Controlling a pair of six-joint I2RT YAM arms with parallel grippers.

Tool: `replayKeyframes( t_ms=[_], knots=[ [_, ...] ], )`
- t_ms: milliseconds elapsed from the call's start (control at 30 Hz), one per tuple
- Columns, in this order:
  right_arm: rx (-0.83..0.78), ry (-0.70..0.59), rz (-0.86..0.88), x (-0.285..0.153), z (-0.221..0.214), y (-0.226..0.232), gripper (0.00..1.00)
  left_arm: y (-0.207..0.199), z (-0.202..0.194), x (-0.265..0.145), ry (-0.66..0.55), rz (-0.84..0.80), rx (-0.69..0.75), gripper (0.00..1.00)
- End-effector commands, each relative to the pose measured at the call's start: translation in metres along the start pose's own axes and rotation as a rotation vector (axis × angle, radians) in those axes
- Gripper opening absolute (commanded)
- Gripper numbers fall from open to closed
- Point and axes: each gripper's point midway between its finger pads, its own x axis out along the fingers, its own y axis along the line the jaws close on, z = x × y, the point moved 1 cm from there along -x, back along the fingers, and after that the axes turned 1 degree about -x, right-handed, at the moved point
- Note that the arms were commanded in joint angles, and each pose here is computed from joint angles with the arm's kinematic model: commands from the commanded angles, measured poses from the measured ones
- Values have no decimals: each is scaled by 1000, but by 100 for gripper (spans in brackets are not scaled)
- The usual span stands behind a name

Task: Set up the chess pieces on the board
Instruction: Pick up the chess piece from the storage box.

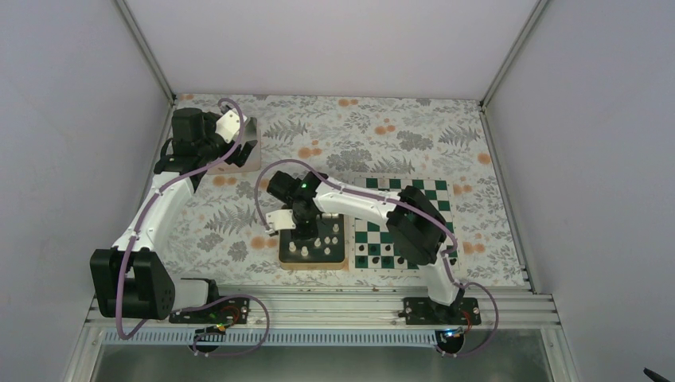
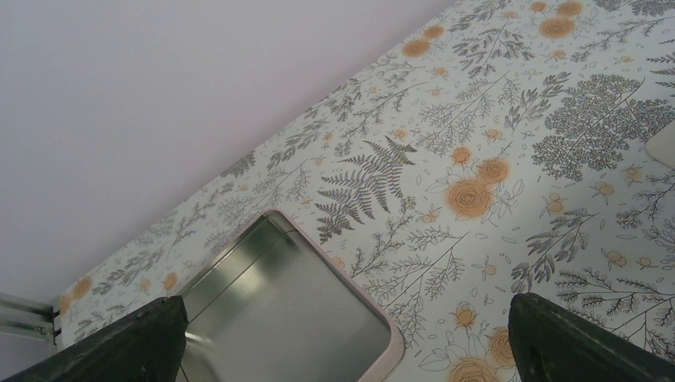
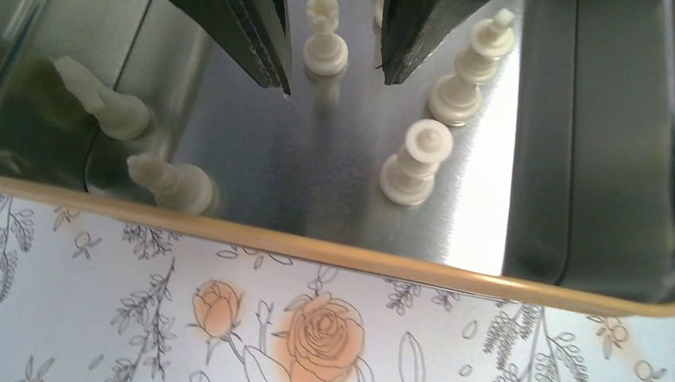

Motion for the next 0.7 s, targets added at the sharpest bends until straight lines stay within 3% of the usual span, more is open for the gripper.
replayKeyframes(
  t_ms=[0, 667],
  knots=[
    [40, 21, -29, 0, -11, -10, 32, 0, 7, -6, -27, 0, 17, 100],
    [83, 58, 5, 13, -38, -15, 34, 0, 6, -5, -22, 0, 17, 100]
  ],
)
